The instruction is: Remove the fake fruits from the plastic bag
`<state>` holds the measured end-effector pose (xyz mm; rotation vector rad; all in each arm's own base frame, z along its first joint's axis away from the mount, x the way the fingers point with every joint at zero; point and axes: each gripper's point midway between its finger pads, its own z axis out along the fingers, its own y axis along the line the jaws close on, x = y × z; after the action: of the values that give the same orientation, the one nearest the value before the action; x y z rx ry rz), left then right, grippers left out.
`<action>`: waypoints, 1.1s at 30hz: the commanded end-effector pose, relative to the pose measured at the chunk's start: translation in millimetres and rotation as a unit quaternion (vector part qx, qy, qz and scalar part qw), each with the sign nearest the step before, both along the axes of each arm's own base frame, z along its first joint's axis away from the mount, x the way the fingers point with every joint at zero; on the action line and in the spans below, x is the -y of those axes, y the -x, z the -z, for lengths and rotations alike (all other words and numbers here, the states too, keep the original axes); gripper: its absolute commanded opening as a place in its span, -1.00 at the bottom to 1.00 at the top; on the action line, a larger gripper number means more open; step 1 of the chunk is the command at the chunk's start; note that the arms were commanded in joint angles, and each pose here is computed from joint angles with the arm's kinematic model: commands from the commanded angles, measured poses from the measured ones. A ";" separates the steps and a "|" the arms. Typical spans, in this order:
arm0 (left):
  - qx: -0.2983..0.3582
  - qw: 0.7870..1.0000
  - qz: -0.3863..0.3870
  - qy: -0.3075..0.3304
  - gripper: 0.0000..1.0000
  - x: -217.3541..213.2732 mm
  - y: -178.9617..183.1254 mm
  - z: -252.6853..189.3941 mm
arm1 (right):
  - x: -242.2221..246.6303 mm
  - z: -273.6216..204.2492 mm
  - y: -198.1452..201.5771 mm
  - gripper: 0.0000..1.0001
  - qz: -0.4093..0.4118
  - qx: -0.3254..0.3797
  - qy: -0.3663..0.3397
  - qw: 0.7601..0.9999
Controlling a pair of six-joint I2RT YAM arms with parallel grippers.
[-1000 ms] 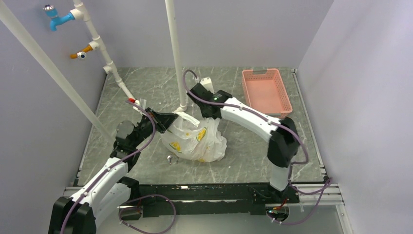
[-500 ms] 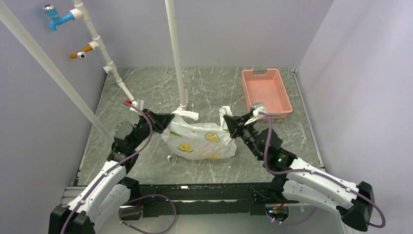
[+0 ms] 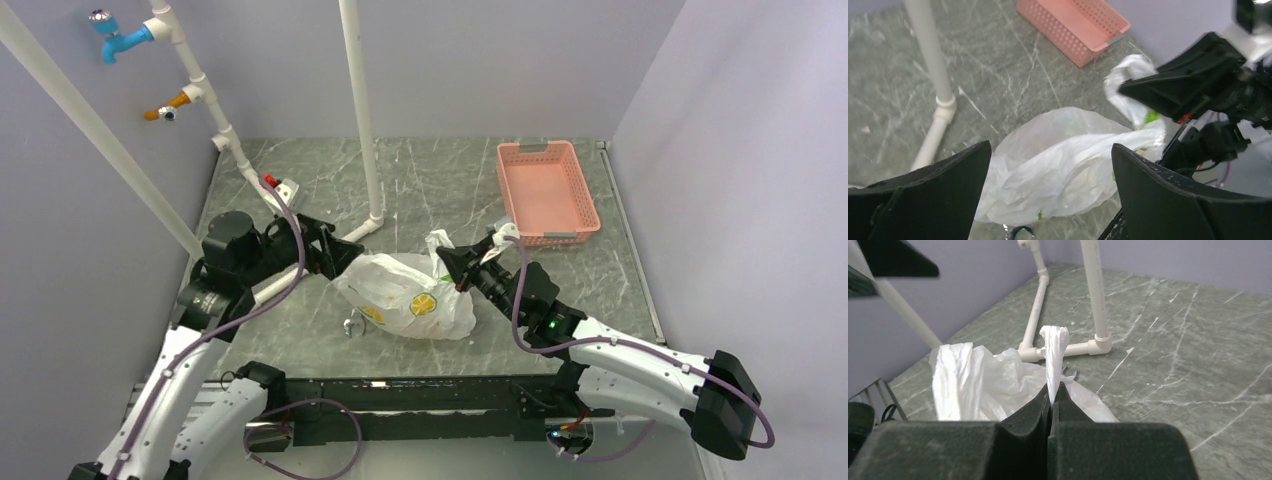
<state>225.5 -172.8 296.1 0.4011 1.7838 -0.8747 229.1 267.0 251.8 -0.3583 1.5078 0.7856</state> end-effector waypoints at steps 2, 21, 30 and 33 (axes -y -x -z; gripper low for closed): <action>0.126 0.970 0.069 -0.196 0.99 2.0 16.8 -13.7 | -9.5 -35.5 7.0 -1.00 -0.033 0.038 -0.031 0.998; 0.130 0.850 0.342 -0.378 0.75 107.0 12.9 55.5 | 2.5 -40.0 9.9 -1.00 -0.021 0.035 -0.032 0.999; 0.189 0.910 0.108 -0.352 -1.00 72.3 -57.6 -10.8 | 54.2 -31.9 -28.9 -1.00 0.151 -0.010 -0.036 0.988; 0.212 0.932 -0.035 -0.292 -1.00 43.7 -82.5 -43.9 | 85.5 -28.6 -43.9 -1.00 0.228 -0.025 -0.069 0.971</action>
<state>272.3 -248.0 263.5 1.3095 1.7392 -0.2521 250.4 228.4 259.8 -0.1765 1.5423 0.6379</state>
